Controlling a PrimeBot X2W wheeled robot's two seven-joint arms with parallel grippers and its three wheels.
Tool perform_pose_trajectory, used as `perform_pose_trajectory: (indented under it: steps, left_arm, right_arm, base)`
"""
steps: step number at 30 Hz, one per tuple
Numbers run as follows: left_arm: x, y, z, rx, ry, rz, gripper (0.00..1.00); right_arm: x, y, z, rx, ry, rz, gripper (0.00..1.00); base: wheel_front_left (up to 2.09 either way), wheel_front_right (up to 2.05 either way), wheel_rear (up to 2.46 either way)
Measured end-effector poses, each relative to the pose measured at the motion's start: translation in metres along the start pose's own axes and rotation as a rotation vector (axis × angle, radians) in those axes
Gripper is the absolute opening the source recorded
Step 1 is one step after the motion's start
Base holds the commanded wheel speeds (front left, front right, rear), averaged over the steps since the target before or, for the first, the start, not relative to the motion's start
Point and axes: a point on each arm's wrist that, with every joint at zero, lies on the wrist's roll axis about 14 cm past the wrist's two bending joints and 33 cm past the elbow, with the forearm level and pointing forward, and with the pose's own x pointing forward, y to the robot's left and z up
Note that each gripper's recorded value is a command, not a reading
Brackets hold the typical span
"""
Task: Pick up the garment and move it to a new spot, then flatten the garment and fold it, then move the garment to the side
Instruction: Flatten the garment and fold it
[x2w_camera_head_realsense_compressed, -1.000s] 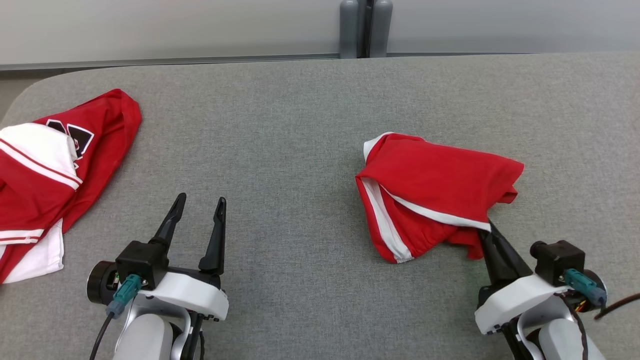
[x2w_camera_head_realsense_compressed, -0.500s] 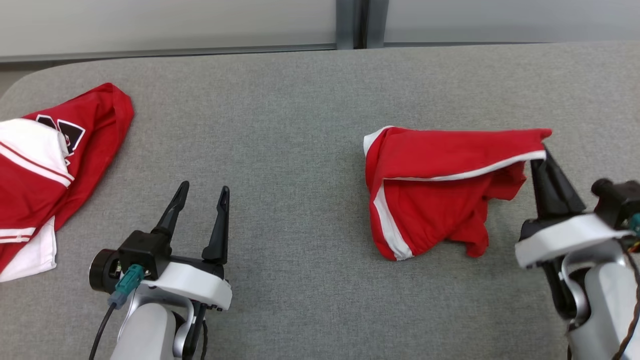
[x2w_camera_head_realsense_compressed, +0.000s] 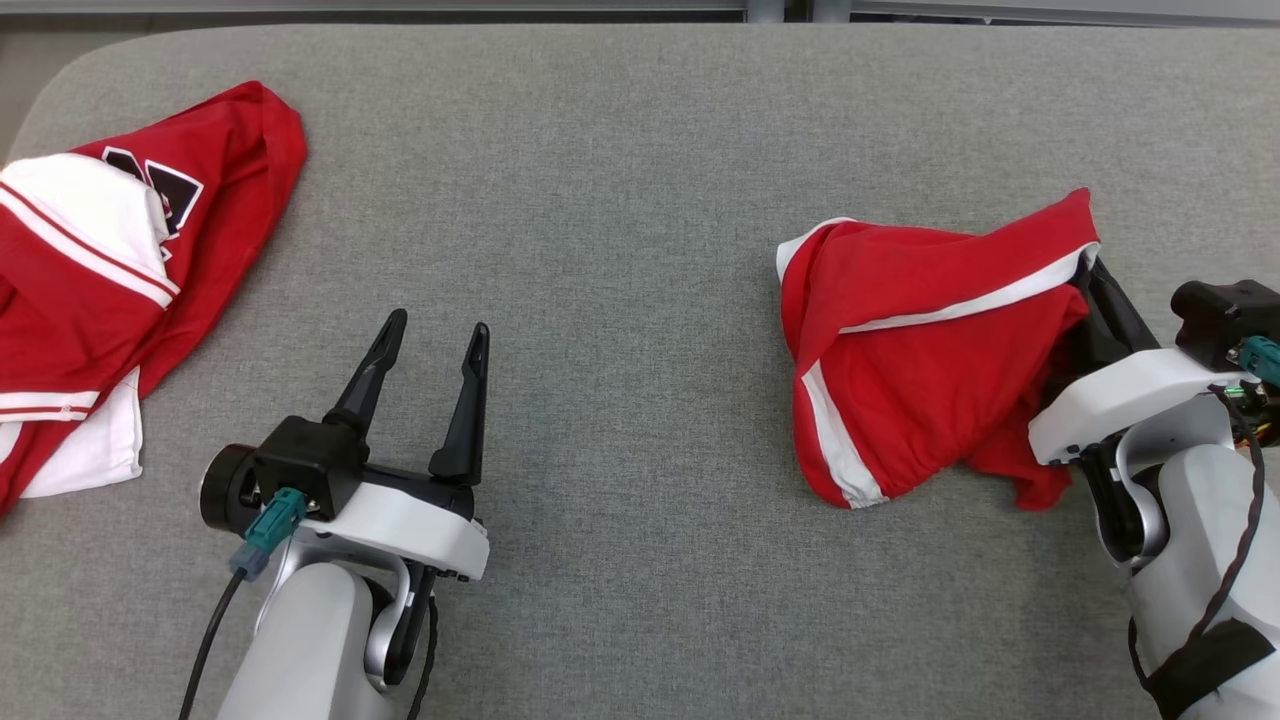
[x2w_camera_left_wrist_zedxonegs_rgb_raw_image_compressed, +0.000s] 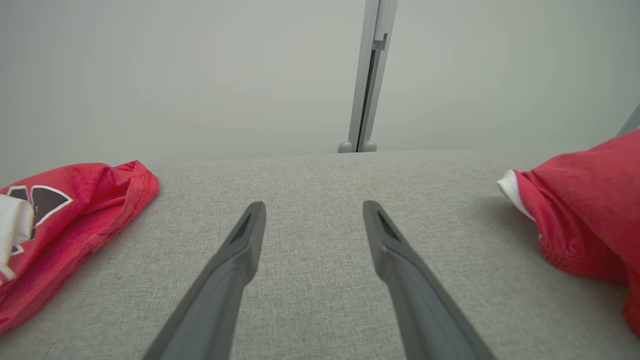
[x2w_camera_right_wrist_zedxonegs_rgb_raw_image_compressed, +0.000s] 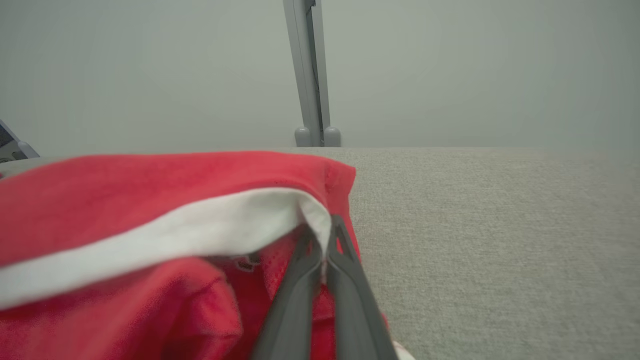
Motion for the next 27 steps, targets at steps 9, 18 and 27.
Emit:
perform_pose_trajectory:
  steps: [9,18,27]
  left_arm:
    - [0.001,-0.005,0.003,-0.005,-0.007,-0.005,1.0]
    - [-0.005,-0.012,0.012,-0.001,-0.029,-0.02,1.0]
    - [-0.024,-0.015,0.017,0.006,-0.037,-0.021,1.0]
  right_arm:
    - [-0.005,-0.002,0.006,0.032,-0.072,-0.012,1.0]
    - [-0.043,-0.009,0.034,0.019,-0.195,-0.034,1.0]
    - [-0.091,0.007,0.047,-0.001,-0.234,-0.029,1.0]
  base:
    - [0.0,0.0,0.0]
    - [0.0,0.0,0.0]
    - [0.0,0.0,0.0]
